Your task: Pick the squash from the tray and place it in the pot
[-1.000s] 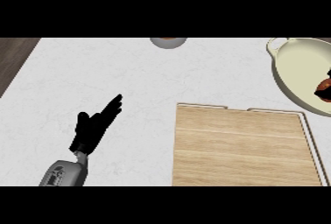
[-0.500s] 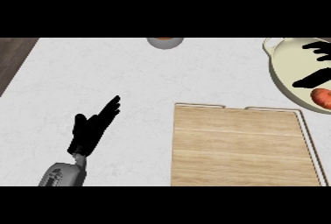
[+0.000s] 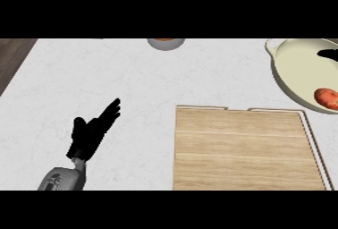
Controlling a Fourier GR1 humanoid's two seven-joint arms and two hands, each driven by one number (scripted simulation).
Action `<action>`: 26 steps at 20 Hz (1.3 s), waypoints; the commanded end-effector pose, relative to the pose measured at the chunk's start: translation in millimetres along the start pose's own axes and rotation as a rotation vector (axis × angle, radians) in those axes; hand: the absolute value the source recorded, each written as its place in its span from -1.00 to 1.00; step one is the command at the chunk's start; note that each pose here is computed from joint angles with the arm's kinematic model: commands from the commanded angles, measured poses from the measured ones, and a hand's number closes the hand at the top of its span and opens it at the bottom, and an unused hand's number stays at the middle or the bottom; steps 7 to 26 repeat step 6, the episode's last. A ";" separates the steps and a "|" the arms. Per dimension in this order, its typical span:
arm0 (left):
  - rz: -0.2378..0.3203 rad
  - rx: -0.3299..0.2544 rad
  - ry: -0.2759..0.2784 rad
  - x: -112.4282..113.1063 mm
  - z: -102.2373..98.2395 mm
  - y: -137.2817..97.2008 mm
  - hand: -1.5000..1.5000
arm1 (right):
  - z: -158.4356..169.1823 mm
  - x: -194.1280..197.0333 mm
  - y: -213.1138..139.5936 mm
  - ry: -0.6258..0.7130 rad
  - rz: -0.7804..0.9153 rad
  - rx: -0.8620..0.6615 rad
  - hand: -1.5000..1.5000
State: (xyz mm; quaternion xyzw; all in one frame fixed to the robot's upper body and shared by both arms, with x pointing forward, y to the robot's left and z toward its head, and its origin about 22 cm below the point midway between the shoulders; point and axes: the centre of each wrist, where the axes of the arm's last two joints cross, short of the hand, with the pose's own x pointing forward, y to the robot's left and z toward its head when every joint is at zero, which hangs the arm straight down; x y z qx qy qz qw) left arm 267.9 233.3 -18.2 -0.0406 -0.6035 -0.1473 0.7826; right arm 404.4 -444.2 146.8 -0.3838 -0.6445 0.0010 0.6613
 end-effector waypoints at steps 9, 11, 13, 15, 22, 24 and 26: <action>0.005 0.003 0.016 2.1 5.2 -22.3 0.00 | 8.6 -38.9 -90.0 -0.045 -0.241 -0.187 -1.00; 0.005 0.003 0.016 2.1 5.2 -22.3 0.00 | 8.6 -38.9 -90.0 -0.045 -0.241 -0.187 -1.00; 0.005 0.003 0.016 2.1 5.2 -22.3 0.00 | 8.6 -38.9 -90.0 -0.045 -0.241 -0.187 -1.00; 0.005 0.003 0.016 2.1 5.2 -22.3 0.00 | 8.6 -38.9 -90.0 -0.045 -0.241 -0.187 -1.00; 0.005 0.003 0.016 2.1 5.2 -22.3 0.00 | 8.6 -38.9 -90.0 -0.045 -0.241 -0.187 -1.00; 0.005 0.003 0.016 2.1 5.2 -22.3 0.00 | 8.6 -38.9 -90.0 -0.045 -0.241 -0.187 -1.00; 0.005 0.003 0.016 2.1 5.2 -22.3 0.00 | 8.6 -38.9 -90.0 -0.045 -0.241 -0.187 -1.00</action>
